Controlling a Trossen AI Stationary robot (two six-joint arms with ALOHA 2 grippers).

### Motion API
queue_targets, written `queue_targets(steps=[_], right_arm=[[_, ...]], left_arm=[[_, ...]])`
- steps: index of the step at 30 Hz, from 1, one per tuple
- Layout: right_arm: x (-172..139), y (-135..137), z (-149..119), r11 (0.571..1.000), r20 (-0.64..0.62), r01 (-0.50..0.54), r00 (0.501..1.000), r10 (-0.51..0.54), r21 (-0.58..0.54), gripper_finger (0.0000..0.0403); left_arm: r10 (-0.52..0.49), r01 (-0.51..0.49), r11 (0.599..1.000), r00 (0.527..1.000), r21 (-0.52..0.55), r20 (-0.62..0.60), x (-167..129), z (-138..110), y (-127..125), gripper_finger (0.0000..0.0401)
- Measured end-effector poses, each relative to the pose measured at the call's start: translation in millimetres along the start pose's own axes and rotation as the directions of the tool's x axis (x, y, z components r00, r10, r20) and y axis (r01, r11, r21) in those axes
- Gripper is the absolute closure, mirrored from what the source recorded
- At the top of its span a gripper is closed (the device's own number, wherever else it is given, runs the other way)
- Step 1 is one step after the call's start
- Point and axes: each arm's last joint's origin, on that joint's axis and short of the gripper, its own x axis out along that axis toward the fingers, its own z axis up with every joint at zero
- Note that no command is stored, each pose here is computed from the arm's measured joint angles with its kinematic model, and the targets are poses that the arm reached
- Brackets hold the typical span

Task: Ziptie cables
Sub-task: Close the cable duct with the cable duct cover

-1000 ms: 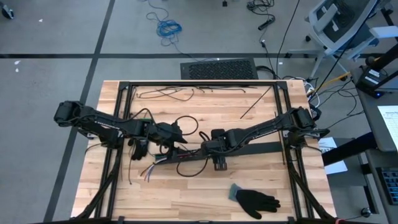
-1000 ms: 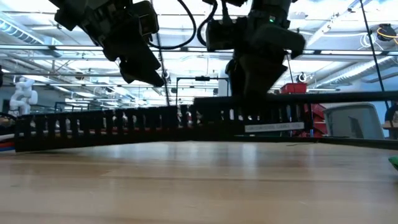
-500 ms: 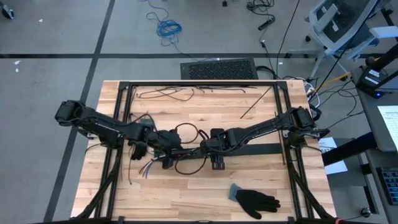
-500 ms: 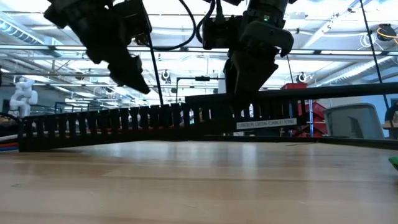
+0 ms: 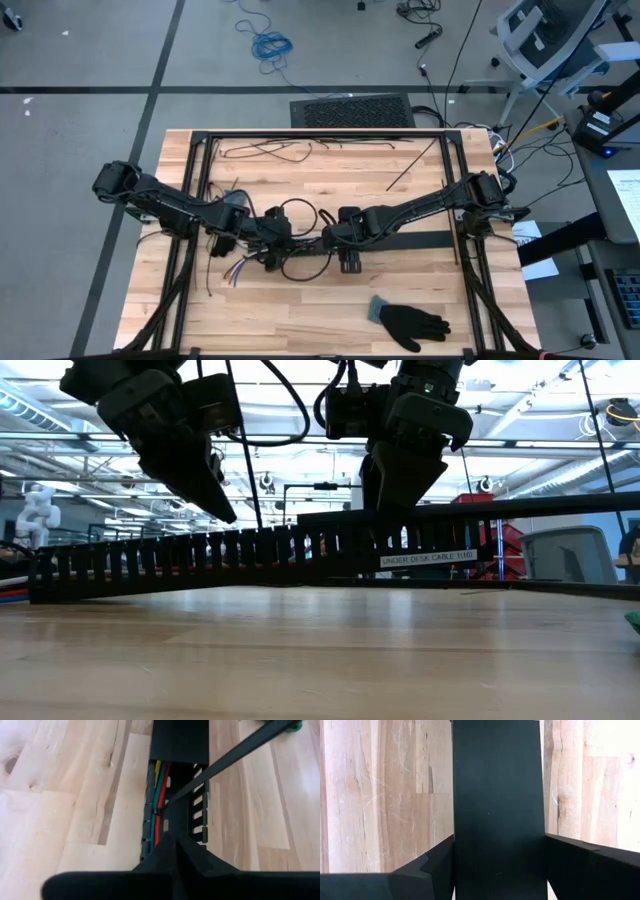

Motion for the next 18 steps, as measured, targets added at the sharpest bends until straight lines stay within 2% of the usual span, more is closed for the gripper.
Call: queue_targets(steps=[8, 13, 18], right_arm=[[0, 0, 0, 1.000, 0.000, 0.000, 1.000, 0.000, 0.000, 0.0179], [0, 0, 0, 1.000, 0.001, -0.001, 1.000, 0.001, 0.000, 0.0179], [0, 0, 1, 1.000, 0.012, -0.007, 1.000, 0.007, 0.001, 0.0179]], left_arm=[[-0.012, 0.013, 1.000, 1.000, 0.019, -0.011, 0, -2, -5, 0.0400], [0.033, -0.031, 0.999, 0.995, 0.024, -0.092, 16, -19, 0, 0.0400], [0.021, -0.022, 1.000, 0.993, -0.007, -0.115, 27, -23, 2, 0.0400]])
